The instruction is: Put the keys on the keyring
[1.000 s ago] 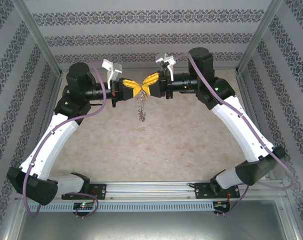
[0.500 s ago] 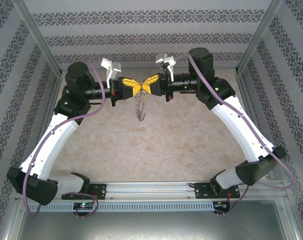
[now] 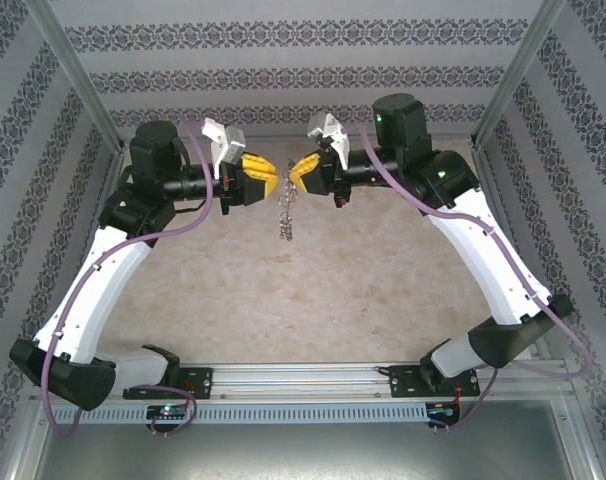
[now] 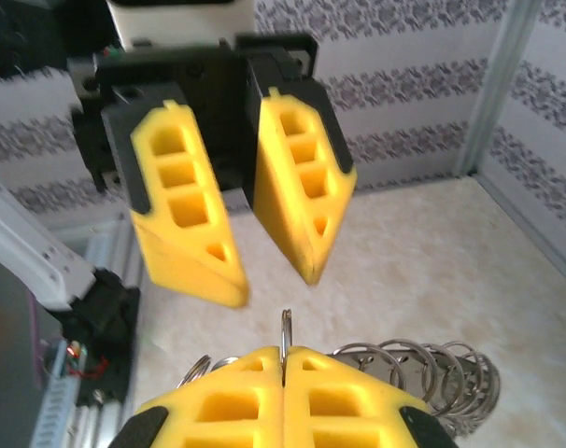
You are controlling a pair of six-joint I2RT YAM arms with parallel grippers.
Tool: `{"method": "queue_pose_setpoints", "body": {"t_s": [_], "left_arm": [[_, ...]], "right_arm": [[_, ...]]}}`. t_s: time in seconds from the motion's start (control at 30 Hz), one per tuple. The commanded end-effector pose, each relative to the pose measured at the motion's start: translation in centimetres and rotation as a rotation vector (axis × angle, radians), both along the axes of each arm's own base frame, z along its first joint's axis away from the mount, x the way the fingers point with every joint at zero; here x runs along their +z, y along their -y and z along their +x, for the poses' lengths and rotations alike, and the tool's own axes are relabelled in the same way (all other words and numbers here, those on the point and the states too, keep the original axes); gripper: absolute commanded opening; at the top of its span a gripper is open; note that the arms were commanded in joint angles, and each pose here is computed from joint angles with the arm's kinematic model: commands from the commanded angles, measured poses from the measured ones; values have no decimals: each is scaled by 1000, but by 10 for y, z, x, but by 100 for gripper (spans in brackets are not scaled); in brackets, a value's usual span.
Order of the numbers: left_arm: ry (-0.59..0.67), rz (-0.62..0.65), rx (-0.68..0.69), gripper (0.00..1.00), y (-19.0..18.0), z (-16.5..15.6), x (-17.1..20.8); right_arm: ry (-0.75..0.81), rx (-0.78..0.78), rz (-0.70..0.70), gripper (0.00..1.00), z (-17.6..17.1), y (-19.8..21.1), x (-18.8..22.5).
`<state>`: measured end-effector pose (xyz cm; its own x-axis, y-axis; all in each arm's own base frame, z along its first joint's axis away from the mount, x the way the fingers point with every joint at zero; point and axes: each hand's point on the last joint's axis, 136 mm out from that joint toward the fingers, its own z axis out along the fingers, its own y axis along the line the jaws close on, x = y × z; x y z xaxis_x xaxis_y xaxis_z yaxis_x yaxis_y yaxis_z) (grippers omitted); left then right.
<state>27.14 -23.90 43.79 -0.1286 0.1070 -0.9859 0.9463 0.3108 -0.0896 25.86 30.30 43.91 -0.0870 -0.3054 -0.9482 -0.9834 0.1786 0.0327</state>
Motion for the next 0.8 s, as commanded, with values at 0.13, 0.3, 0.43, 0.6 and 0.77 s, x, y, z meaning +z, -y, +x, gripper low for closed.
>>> {"method": "queue_pose_setpoints", "body": {"t_s": [0.13, 0.3, 0.43, 0.6, 0.77], "left_arm": [[50, 189, 48, 37, -5, -4, -27], [71, 218, 40, 39, 3, -6, -29], [73, 205, 1, 39, 13, -11, -26], [59, 205, -32, 39, 24, -13, -31], [54, 216, -45, 37, 29, -13, -36]], "right_arm": [[144, 34, -278, 0, -8, 13, -29], [183, 29, -340, 0, -7, 11, -35], [177, 32, -356, 0, -8, 8, -39], [152, 41, -331, 0, -10, 4, -34], [133, 42, -331, 0, -12, 3, -36]]}}
